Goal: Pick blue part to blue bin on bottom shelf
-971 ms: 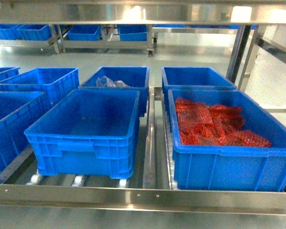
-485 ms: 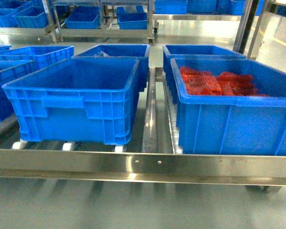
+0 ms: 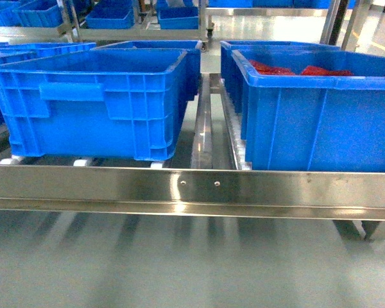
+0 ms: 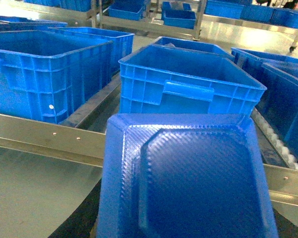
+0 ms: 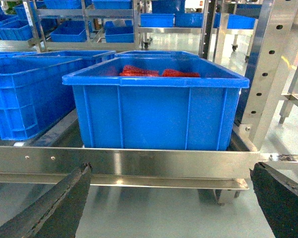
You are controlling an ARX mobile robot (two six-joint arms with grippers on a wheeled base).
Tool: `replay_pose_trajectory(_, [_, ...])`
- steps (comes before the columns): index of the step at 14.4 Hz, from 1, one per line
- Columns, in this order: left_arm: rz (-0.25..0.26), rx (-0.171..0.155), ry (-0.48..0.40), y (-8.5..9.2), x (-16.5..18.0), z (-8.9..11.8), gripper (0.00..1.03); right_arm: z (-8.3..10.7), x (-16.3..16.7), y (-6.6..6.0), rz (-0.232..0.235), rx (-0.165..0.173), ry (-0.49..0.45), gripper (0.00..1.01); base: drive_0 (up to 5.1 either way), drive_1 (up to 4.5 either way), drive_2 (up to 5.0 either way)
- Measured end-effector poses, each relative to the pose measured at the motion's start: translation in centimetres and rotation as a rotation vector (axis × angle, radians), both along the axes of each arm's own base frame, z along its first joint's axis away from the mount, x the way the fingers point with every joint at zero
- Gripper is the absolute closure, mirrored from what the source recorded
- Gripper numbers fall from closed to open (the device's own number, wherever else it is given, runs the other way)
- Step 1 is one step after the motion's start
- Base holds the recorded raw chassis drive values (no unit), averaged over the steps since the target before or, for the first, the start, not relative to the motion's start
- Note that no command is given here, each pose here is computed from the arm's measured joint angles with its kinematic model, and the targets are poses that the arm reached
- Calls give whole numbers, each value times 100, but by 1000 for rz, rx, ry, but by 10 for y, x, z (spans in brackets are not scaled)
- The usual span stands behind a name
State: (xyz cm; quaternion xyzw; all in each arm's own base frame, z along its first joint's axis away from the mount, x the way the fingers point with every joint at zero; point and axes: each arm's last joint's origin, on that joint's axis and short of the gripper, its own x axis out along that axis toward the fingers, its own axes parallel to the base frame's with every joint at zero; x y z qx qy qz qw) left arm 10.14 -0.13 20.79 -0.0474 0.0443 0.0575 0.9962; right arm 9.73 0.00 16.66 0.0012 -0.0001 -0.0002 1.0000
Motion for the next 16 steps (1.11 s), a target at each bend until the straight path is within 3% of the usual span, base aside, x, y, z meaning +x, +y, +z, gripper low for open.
replay_pose_trajectory(7, [0, 0, 0, 0, 0, 0, 60, 0, 0, 0, 0, 0, 0, 3, 0, 0, 0])
replay_pose_trajectory(16, [3, 0, -1, 0, 0, 0, 60, 0, 0, 0, 0, 0, -4, 3, -5, 404, -413])
